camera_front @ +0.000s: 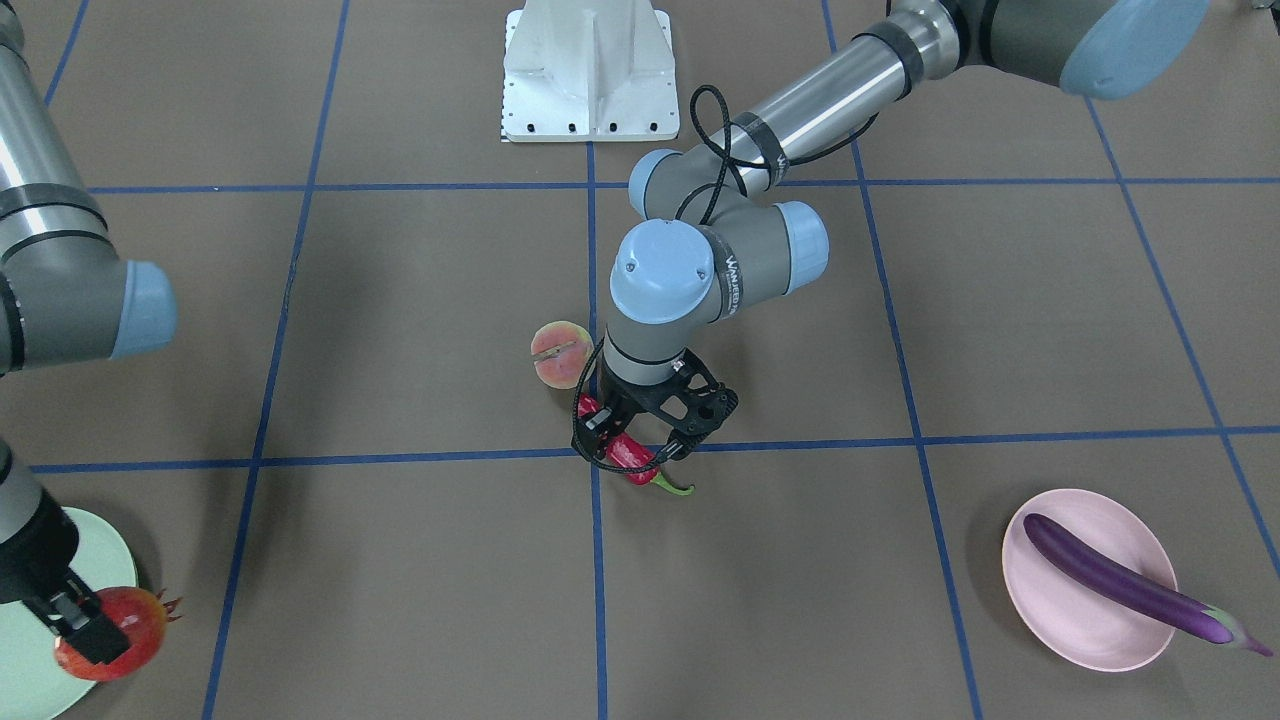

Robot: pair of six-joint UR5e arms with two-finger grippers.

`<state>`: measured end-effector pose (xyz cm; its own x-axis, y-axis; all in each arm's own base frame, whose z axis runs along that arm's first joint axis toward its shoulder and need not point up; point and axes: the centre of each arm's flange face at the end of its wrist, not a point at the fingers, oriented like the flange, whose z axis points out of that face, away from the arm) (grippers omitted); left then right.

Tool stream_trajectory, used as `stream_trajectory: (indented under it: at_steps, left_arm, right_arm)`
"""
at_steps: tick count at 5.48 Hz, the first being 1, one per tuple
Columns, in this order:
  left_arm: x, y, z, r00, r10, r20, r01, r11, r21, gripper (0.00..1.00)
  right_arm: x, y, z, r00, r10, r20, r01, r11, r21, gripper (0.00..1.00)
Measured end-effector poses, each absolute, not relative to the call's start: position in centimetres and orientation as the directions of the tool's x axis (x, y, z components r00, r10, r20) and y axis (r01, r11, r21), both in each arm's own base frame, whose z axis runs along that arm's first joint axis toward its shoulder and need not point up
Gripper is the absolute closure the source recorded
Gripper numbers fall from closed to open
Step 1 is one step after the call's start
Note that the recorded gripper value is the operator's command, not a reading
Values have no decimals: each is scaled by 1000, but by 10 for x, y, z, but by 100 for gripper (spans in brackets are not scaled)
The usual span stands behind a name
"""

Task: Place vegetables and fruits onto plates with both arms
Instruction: 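Carry the pomegranate to the green plate while the left gripper grasps the chili, then release the pomegranate on the green plate while the left gripper carries the chili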

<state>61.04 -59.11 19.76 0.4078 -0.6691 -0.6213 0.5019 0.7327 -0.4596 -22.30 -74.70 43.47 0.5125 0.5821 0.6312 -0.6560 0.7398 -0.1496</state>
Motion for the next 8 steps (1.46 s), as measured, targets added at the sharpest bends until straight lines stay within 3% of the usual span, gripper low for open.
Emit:
stream_trajectory:
  at_steps: [1,2,3,4,5,6,8]
  left_arm:
    - [615,-595,198,405,-669,-623,514,731,-450,39]
    - [622,-597,200,400,-667,-629,519,730,-444,91]
    - [627,-597,204,395,-664,-635,525,730,-437,100]
    - [628,-597,202,389,-660,-643,529,731,-431,100]
    - [619,-605,192,373,-655,-657,532,731,-427,100]
    - [594,-624,176,344,-650,-677,542,727,-422,100]
    - [503,-682,182,367,-591,-718,531,767,-359,100]
  right_arm:
    - [-184,-755,476,589,545,596,-623,777,-95,100]
    - [-157,-749,516,644,517,563,-588,806,-67,100]
    - [-147,-741,541,667,508,545,-570,819,-66,100]
    - [-147,-734,555,675,501,541,-560,826,-67,100]
    - [-154,-732,556,678,491,548,-551,832,-63,76]
    - [-169,-729,555,683,478,553,-538,841,-63,1]
    - [-184,-723,536,689,433,581,-510,859,-36,0]
